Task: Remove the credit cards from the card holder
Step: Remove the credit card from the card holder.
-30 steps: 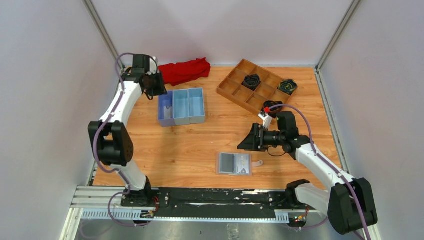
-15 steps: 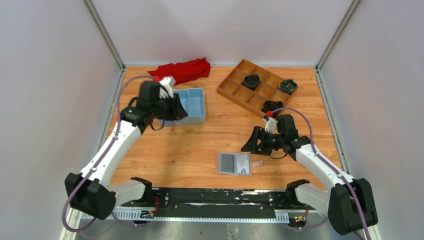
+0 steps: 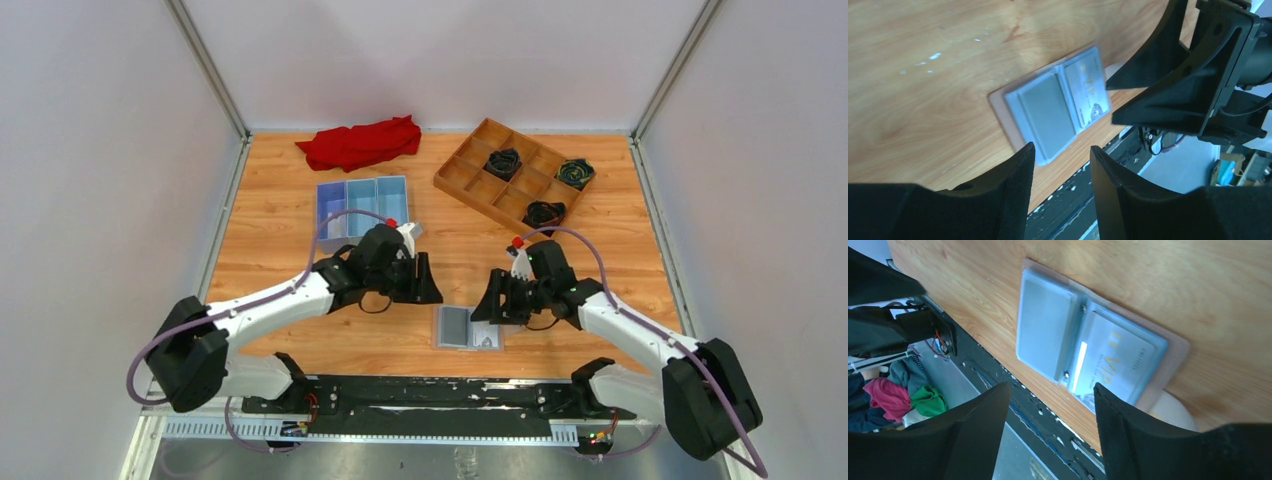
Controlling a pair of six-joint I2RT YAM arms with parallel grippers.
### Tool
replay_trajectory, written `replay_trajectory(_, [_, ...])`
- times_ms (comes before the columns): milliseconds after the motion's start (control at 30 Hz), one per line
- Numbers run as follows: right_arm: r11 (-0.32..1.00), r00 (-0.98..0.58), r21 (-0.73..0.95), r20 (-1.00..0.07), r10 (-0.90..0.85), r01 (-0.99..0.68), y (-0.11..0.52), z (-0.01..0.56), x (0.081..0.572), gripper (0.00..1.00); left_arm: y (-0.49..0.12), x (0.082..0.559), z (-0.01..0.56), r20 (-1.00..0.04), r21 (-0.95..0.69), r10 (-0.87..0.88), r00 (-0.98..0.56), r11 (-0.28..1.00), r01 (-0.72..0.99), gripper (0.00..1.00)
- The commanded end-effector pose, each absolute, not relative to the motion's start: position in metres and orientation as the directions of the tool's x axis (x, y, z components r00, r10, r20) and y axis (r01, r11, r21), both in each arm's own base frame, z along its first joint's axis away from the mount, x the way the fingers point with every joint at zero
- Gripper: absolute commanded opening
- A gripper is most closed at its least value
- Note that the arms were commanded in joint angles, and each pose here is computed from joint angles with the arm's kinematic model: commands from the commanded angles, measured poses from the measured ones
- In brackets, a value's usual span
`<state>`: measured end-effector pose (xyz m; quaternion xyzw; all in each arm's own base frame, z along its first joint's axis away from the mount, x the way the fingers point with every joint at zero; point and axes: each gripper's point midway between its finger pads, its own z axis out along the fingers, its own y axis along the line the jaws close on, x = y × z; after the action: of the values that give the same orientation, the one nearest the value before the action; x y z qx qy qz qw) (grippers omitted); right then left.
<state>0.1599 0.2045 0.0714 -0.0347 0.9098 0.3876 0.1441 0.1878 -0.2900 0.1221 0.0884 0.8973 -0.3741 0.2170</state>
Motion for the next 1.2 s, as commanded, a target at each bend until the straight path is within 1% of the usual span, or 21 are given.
replay_trajectory(0, [0.671,-0.964,0.726,-0.259,0.062,-0.152,0.224,0.064,0.157,0.58,-0.321,0.187,0.122,-0.457,-0.664,-0.028,-0.889,0.676,0.320,0.50])
replay_trajectory(100, [0.656,-0.969,0.745,-0.233,0.081,-0.124,0.230,0.056,0.159,0.41,-0.329,0.184,0.112,-0.436,-0.670,-0.019,-0.900,0.675,0.310,0.50])
replay_trajectory(167, [0.657,-0.971,0.746,-0.221,0.088,-0.110,0.231,0.051,0.161,0.36,-0.330,0.184,0.106,-0.422,-0.678,-0.030,-0.906,0.674,0.294,0.51])
replay_trajectory(233, [0.653,-0.973,0.750,-0.214,0.091,-0.104,0.232,0.049,0.162,0.35,-0.328,0.182,0.098,-0.408,-0.672,-0.027,-0.912,0.685,0.281,0.51])
replay_trajectory(400, [0.653,-0.977,0.751,-0.199,0.082,-0.098,0.234,0.043,0.163,0.34,-0.323,0.178,0.086,-0.387,-0.663,-0.020,-0.922,0.700,0.263,0.53])
replay_trajectory(500, [0.651,-0.980,0.754,-0.183,0.077,-0.089,0.236,0.038,0.162,0.34,-0.322,0.175,0.080,-0.371,-0.662,-0.015,-0.929,0.705,0.253,0.56])
replay_trajectory(633, [0.668,-0.980,0.740,-0.179,0.088,-0.075,0.232,0.035,0.163,0.31,-0.325,0.170,0.077,-0.345,-0.671,0.008,-0.938,0.697,0.253,0.58])
replay_trajectory(733, [0.745,-0.970,0.661,-0.231,0.081,-0.095,0.216,0.041,0.165,0.30,-0.328,0.167,0.078,-0.337,-0.678,0.025,-0.941,0.687,0.261,0.60])
replay_trajectory(833, [0.800,-0.945,0.588,-0.315,0.087,-0.123,0.197,0.050,0.172,0.34,-0.328,0.165,0.073,-0.330,-0.672,0.030,-0.944,0.695,0.257,0.61])
replay_trajectory(900, [0.813,-0.937,0.572,-0.331,0.107,-0.109,0.187,0.050,0.173,0.35,-0.328,0.164,0.068,-0.320,-0.667,0.039,-0.947,0.700,0.254,0.62])
replay_trajectory(1033, [0.825,-0.946,0.564,-0.291,0.144,-0.048,0.172,0.036,0.166,0.37,-0.331,0.162,0.062,-0.309,-0.663,0.059,-0.949,0.702,0.260,0.62])
replay_trajectory(1167, [0.825,-0.954,0.565,-0.262,0.147,-0.028,0.170,0.027,0.159,0.37,-0.334,0.160,0.057,-0.300,-0.658,0.073,-0.951,0.706,0.261,0.62])
